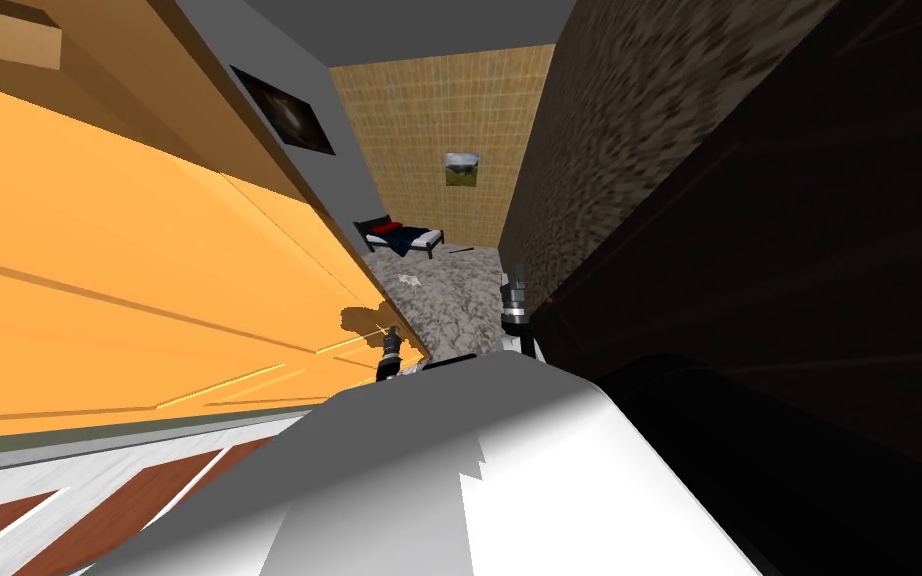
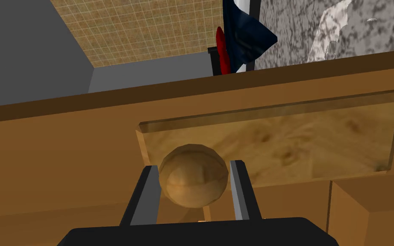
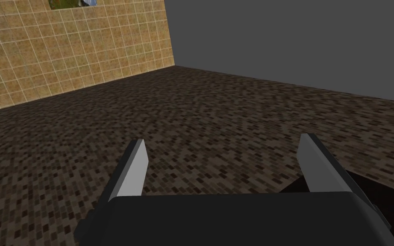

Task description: Push the door open

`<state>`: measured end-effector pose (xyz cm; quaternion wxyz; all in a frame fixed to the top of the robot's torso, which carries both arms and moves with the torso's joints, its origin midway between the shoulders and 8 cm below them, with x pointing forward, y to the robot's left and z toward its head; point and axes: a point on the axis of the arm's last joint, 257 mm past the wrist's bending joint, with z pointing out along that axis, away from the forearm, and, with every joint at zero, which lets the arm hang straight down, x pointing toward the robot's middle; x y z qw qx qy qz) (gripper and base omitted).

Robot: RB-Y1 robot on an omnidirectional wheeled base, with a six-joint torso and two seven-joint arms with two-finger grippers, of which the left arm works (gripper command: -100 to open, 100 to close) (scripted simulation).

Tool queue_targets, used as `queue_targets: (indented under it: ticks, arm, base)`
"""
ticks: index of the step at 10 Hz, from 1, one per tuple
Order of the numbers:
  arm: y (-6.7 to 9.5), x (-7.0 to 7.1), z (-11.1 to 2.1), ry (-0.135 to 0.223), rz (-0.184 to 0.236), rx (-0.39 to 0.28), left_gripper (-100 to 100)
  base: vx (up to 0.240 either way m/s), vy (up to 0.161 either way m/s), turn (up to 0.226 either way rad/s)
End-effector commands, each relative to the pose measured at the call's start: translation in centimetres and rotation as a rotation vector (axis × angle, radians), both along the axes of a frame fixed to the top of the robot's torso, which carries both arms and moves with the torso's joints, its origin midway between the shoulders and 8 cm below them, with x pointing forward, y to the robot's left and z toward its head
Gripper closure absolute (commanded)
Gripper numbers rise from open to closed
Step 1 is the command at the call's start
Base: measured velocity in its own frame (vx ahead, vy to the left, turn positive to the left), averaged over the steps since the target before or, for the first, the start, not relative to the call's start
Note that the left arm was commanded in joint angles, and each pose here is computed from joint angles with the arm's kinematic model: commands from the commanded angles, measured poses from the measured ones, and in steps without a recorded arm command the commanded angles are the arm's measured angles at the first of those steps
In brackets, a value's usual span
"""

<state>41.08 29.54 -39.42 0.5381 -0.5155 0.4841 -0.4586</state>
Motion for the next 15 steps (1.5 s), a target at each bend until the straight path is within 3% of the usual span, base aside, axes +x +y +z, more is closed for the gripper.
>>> queue_targets:
  ticks: [1, 6, 7, 13, 15]
  arm:
    - [2.2, -0.2, 0.4, -0.009, 0.035, 0.015, 100]
    - [5.7, -0.4, 0.7, -0.011, 0.109, 0.022, 100]
    - [4.9, -0.7, 0.5, -0.006, 0.103, 0.007, -100]
    - [4.0, -1.2, 0.3, -0.009, 0.126, -0.048, -100]
    - [4.6, -1.3, 0.3, -0.01, 0.127, -0.035, -100]
  base:
    - [0.192, -0.038, 0.054]
    - [0.189, -0.027, 0.084]
    - [0.002, -0.078, 0.07]
    - [-0.202, -0.134, 0.049]
    - [0.013, -0.025, -0.008]
